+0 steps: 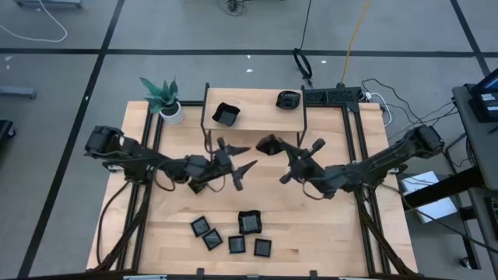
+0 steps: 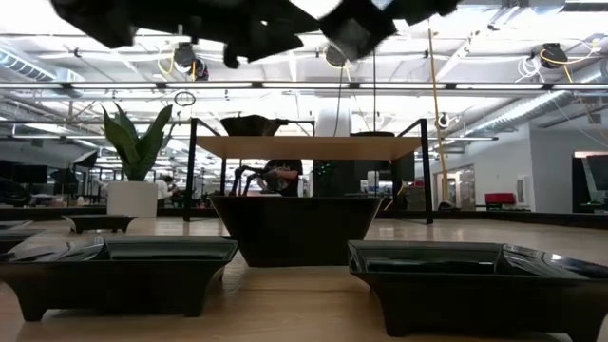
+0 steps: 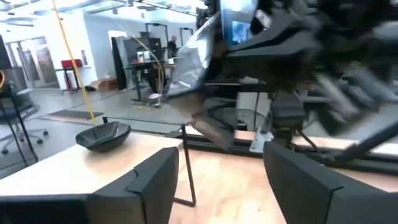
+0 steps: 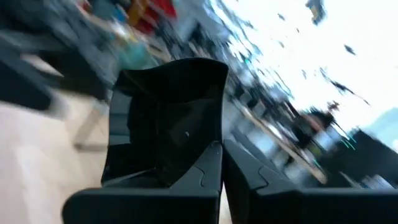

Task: Pick & Place Mini shaped plates
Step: Stack the black distorted square plate on top of the other black distorted square plates on the shelf

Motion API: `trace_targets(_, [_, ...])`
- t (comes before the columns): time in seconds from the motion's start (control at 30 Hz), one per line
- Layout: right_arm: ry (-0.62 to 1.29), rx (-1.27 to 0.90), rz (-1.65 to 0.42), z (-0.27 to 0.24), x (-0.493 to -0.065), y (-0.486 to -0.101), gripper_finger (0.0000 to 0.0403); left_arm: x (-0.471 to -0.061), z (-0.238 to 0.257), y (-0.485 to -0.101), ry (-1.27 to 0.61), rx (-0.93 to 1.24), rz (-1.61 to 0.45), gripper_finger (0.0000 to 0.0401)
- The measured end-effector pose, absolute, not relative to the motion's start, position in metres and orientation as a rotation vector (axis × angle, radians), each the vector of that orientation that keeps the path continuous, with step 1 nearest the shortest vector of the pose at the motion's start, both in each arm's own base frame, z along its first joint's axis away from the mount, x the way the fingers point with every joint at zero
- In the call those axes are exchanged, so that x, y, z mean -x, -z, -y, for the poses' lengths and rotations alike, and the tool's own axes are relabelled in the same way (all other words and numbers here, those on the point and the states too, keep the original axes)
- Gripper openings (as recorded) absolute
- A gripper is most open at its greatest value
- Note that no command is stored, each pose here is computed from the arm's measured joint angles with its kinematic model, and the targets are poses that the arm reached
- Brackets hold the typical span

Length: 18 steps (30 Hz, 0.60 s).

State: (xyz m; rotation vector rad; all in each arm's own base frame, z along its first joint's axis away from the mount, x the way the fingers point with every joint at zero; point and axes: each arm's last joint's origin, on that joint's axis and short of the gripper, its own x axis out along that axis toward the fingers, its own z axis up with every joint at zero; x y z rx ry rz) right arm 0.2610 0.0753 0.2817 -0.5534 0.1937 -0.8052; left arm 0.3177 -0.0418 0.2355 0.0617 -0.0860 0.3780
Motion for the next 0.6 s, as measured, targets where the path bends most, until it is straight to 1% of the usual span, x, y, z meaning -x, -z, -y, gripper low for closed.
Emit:
trace_targets(0.07, [0.756,0.567,-0.122,-0.076,-0.259,-0.285,0.0,-0.324,0.038,-0.238,-0.372,-0.039,0.1,0.0241])
trace_targets(0.23, [0.709,0.582,0.015,-0.072,-0.254,-0.288,0.0,-0.334,0.033,-0.242,-0.356,-0.028,0.116,0.0241])
trace_targets(0.47, [0.721,0.6,0.021,-0.059,-0.255,-0.281,0.0,-0.338,0.032,-0.251,-0.341,-0.052,0.141,0.0241])
trace_targets(0.6, [0.69,0.571,0.061,-0.054,-0.255,-0.278,0.0,-0.34,0.032,-0.257,-0.342,-0.053,0.159,0.0241])
